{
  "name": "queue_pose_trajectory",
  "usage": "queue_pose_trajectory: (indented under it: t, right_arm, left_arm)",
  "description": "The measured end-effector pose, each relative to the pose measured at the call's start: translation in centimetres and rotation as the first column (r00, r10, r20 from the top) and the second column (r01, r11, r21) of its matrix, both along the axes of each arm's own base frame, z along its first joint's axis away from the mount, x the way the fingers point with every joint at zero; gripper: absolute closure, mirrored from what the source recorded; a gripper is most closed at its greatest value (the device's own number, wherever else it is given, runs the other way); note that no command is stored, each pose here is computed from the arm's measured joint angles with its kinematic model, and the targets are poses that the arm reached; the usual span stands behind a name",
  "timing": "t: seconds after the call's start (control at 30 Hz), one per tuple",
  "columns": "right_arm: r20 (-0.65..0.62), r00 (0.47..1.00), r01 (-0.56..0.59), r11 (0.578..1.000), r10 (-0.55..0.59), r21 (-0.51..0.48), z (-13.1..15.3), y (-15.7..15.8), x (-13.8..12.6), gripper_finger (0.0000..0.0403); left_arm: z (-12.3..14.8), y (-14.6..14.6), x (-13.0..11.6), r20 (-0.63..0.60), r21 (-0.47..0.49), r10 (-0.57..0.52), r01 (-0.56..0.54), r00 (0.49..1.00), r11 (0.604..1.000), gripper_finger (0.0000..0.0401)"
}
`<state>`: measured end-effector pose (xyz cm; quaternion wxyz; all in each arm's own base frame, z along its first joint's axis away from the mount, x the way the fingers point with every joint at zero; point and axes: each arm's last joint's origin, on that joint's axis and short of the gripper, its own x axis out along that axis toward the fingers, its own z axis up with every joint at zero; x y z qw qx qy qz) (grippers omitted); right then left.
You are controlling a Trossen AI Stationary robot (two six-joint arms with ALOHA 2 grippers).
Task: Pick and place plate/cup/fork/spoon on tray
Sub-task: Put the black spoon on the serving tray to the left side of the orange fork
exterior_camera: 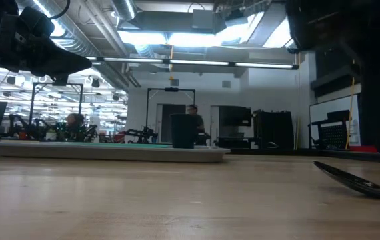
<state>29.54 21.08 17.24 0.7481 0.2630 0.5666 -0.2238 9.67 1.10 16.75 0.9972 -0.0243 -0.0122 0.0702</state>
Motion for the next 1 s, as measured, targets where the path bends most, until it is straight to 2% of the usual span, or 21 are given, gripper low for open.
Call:
queue_pose_trajectory:
  t: [0.1, 0.3, 0.43, 0.7, 1.0]
  right_arm:
    - [-0.019, 1.0, 0.023, 0.998, -0.022, 0.066, -0.2, 0.3, 0.1, 0.0304]
    - [-0.027, 0.997, 0.075, 0.991, -0.072, 0.11, 0.8, 2.3, -0.8, 0.0304]
    - [-0.023, 0.996, 0.088, 0.987, -0.085, 0.132, 0.2, 3.5, -1.3, 0.0304]
    - [-0.059, 0.995, 0.082, 0.993, -0.077, 0.089, -2.2, 4.2, -1.2, 0.0304]
    - [-0.057, 0.995, 0.086, 0.995, -0.083, 0.054, -2.6, 4.1, -1.2, 0.0304]
  left_arm:
    - [0.0, 0.0, 0.0, 0.0, 0.0, 0.0, 0.0, 1.0, 1.0, 0.036]
    - [0.0, 0.0, 0.0, 0.0, 0.0, 0.0, 0.0, 1.0, 1.0, 0.036]
    - [0.0, 0.0, 0.0, 0.0, 0.0, 0.0, 0.0, 1.0, 1.0, 0.036]
    - [0.0, 0.0, 0.0, 0.0, 0.0, 0.0, 0.0, 1.0, 1.0, 0.036]
    - [0.0, 0.0, 0.0, 0.0, 0.0, 0.0, 0.0, 1.0, 1.0, 0.036]
